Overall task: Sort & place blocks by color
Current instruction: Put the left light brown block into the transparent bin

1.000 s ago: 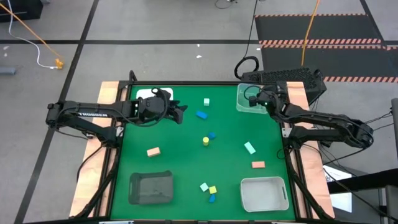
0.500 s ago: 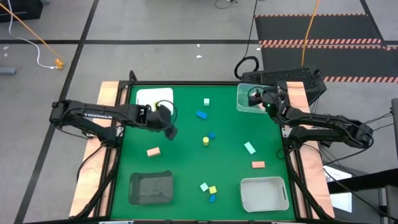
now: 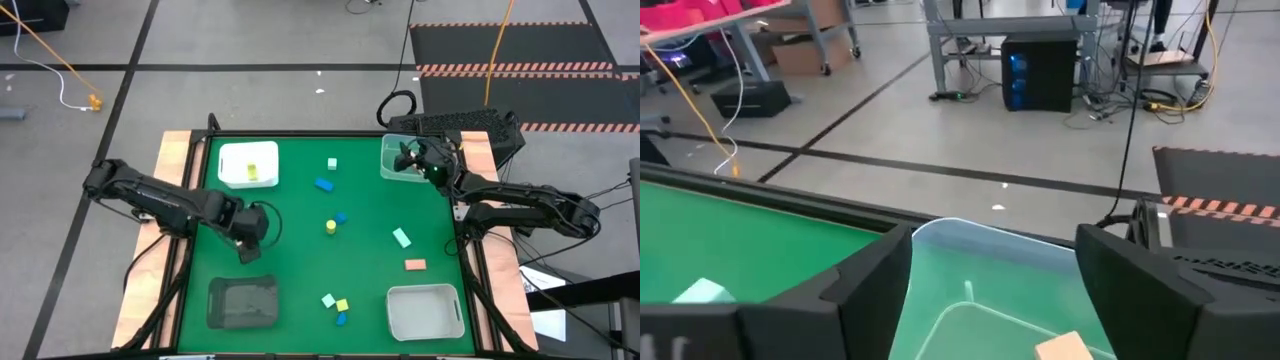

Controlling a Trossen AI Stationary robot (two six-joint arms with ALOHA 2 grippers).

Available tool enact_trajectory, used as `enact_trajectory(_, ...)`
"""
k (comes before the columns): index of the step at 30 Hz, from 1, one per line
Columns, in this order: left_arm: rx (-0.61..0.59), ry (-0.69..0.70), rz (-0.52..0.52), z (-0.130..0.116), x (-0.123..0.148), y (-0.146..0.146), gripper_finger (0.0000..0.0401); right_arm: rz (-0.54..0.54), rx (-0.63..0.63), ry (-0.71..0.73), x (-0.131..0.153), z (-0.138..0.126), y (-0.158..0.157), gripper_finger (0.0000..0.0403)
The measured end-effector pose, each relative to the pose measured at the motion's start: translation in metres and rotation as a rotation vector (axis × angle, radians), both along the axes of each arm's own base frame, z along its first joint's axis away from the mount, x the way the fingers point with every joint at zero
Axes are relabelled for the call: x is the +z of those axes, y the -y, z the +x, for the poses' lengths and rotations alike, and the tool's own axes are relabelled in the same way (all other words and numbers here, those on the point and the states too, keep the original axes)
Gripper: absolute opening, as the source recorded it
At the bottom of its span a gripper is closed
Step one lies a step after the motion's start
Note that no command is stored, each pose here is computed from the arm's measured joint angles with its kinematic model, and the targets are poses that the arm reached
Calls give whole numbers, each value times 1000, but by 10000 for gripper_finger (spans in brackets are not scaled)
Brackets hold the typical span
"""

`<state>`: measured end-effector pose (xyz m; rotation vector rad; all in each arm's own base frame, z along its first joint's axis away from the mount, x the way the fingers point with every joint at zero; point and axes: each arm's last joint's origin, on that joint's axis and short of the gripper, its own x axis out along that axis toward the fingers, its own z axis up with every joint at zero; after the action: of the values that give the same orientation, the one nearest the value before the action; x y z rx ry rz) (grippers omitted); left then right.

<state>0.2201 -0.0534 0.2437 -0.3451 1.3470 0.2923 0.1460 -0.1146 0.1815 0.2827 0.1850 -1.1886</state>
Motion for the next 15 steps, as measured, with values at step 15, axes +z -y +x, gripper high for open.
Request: enact_trajectory(15,31,-159,118,-31,-60,21,255,-42,150,124,12,9,-8,272)
